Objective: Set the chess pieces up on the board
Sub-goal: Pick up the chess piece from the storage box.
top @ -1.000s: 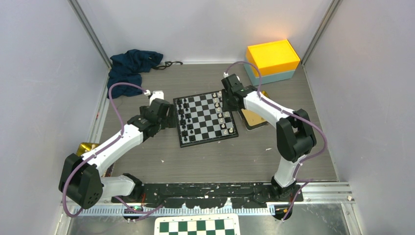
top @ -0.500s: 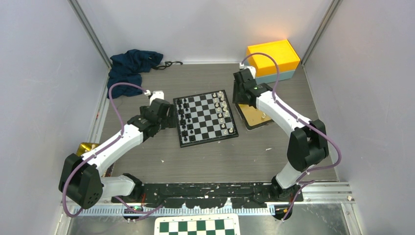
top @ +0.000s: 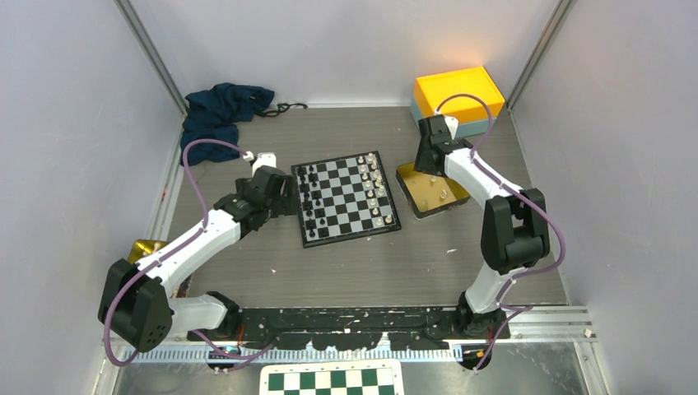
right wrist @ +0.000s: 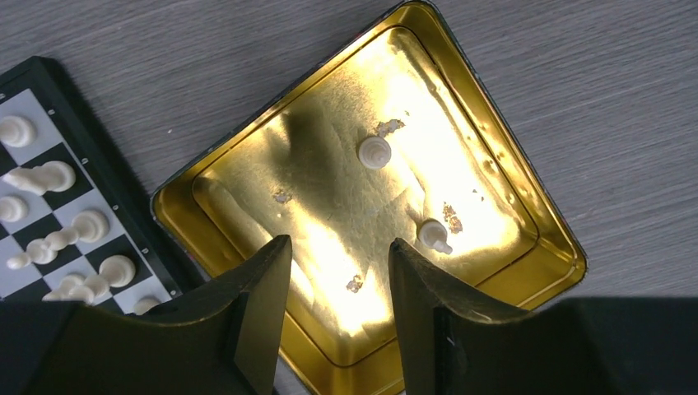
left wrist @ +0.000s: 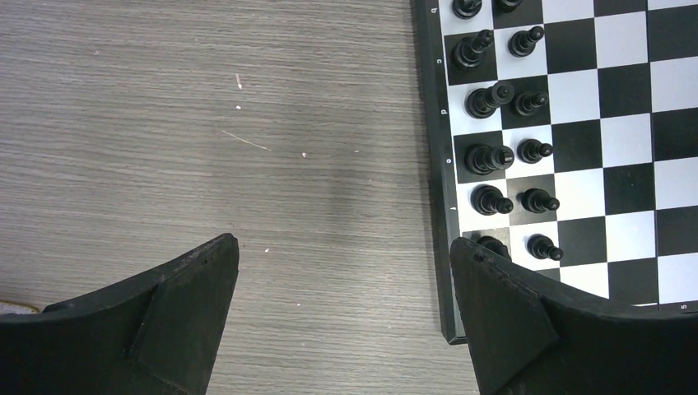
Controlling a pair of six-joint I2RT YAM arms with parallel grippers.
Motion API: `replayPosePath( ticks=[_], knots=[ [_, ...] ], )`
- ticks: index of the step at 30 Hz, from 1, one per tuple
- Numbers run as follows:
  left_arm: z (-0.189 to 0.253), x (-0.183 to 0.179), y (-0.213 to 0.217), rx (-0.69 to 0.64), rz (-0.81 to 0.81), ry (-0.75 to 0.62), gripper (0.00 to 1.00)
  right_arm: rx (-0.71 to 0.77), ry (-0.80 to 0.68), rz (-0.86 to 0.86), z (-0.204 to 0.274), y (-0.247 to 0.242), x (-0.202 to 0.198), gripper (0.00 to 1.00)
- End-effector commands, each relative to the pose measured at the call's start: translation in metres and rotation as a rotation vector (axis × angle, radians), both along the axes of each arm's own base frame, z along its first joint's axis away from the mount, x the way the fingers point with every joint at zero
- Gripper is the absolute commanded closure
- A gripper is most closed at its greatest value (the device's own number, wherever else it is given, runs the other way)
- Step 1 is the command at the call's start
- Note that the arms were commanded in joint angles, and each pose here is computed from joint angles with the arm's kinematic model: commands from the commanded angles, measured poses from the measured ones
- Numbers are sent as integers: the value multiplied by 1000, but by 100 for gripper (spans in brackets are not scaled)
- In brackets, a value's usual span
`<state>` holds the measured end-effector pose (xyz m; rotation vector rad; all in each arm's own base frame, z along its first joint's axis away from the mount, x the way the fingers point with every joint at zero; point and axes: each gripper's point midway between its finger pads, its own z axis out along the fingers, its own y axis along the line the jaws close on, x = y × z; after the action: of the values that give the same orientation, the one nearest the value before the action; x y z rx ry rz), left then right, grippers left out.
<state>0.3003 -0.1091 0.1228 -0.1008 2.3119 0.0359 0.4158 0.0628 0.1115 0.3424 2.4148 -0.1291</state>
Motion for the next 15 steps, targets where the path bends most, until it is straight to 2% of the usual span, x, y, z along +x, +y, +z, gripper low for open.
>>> replayPosePath(
  ticks=[1,15],
  knots=[
    [14,4,-3,-26,5,-48,0,10,-46,-40,-2,-6,18,47],
    [15,7,-3,-11,1,-49,0,17,-15,-76,-25,-21,35,48]
  ],
)
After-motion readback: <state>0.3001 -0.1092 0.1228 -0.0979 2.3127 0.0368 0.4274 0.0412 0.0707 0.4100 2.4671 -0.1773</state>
